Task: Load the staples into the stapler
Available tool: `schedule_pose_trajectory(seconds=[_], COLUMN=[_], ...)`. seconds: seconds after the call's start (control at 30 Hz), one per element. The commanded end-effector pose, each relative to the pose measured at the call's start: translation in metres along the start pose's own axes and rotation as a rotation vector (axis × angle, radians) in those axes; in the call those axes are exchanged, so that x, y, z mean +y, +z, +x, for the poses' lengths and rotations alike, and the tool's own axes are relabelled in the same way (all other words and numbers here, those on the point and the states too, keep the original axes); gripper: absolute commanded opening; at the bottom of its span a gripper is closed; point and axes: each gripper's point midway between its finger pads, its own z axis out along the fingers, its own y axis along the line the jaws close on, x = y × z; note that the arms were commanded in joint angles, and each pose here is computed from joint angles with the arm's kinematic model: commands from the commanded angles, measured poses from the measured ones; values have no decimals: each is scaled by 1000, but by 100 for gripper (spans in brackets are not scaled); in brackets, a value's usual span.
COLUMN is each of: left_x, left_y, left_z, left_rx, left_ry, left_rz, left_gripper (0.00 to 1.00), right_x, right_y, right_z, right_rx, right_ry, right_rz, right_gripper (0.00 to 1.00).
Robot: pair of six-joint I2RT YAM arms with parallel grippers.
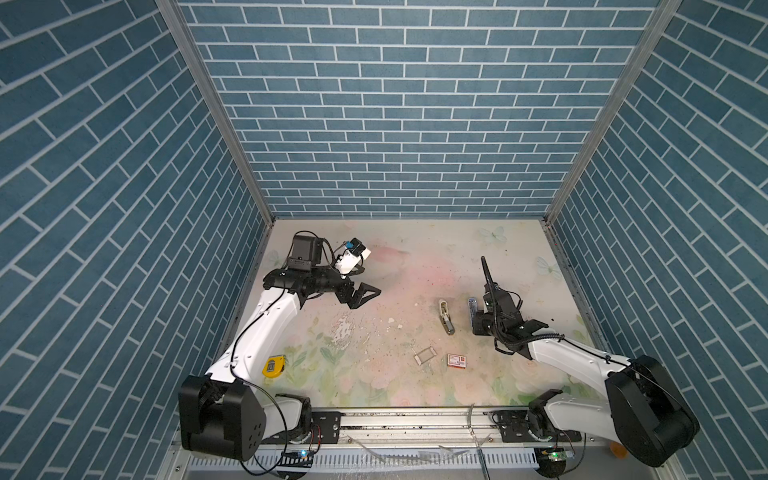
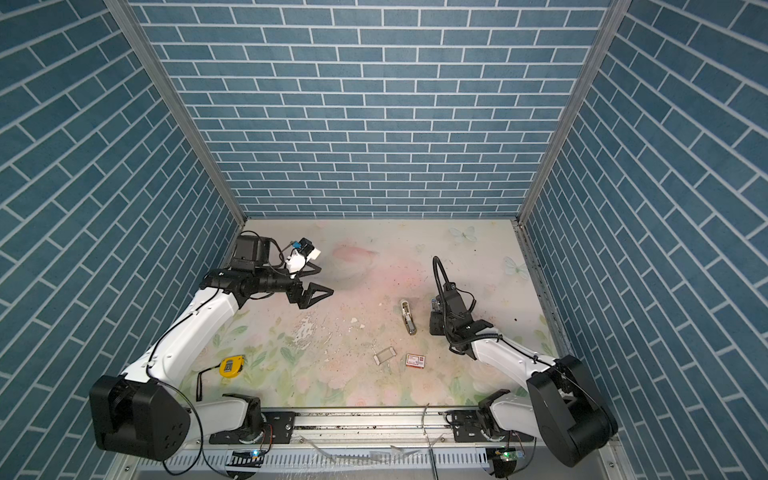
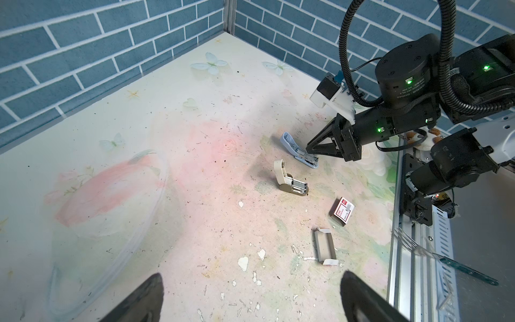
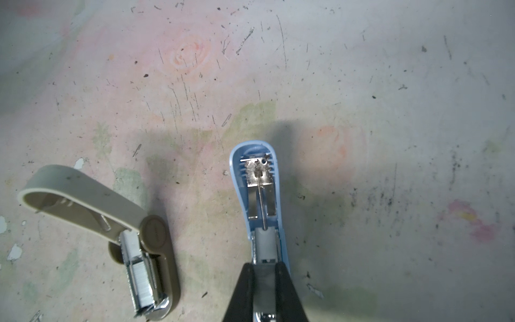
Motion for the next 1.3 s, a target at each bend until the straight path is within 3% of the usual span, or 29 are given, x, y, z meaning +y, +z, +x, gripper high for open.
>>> schedule_pose_trajectory(seconds=[0.0,1.0,1.27], left_x=[-5,-6,-7], left_y=[3,3,3], left_z=[1,3,2], left_rx=[-2,-4,-7], left_ry=[-5,-3,-1], left_rz=[27,30,31], left_gripper=[100,100,100], right_x=[-5,-3,-2], right_y=[3,8,7], right_z=[6,12,13], right_rx=[15,63,62], right_ry=[-23,-12,-3], right_rz=[27,19,17], right_gripper=[10,10,17])
